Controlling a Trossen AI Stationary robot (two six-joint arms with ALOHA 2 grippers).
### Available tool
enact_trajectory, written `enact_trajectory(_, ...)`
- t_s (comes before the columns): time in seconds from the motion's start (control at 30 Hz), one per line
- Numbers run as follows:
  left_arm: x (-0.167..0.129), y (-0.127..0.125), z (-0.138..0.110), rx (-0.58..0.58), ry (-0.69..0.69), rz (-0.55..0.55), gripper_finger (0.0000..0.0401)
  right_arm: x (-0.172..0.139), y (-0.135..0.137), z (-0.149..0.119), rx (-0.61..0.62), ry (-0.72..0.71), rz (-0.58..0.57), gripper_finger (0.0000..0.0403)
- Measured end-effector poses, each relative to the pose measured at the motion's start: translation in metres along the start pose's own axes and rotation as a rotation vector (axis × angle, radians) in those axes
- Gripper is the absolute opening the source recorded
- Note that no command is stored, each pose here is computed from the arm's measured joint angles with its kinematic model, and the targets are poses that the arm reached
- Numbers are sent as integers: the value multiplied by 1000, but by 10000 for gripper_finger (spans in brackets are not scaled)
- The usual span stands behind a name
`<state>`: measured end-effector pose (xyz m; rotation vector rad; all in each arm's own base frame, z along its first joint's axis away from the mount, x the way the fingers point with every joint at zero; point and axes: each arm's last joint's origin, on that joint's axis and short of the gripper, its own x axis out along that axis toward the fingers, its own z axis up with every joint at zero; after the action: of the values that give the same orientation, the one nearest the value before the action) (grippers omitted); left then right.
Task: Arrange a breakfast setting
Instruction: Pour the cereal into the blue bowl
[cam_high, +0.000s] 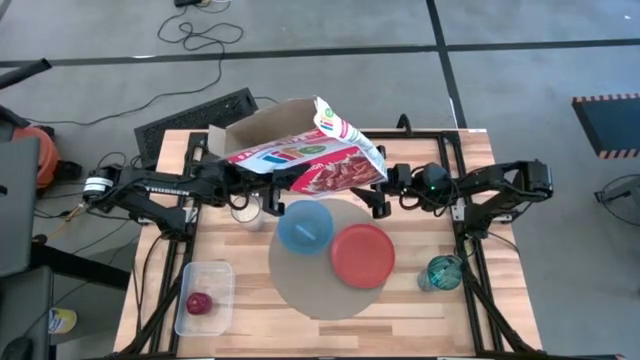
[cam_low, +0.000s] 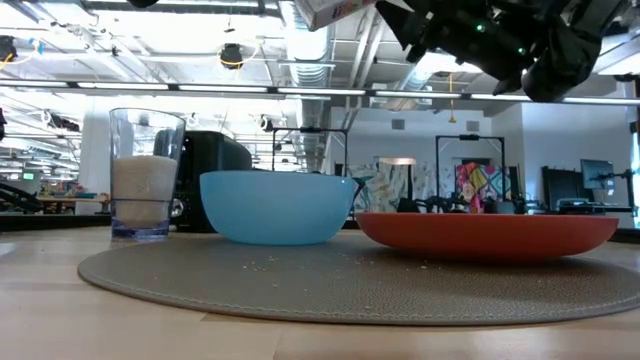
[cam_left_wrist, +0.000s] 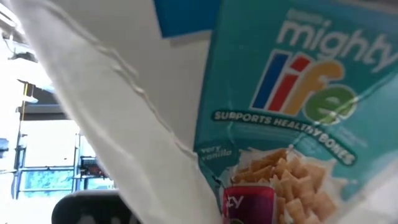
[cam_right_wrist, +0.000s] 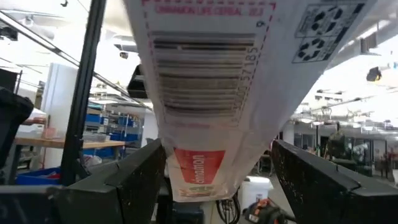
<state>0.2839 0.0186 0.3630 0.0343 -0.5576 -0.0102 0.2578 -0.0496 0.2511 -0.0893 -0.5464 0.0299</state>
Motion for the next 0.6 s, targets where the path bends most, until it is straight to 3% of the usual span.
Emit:
enact_trajectory(0.23,0,-6,0,-3,-6,-16,0,-1,-5,1,9,-9,-27,318)
enact_trajectory(0.6,0,-3,1,-26,-11,-12,0,14,7,10,-16,-55,70,318)
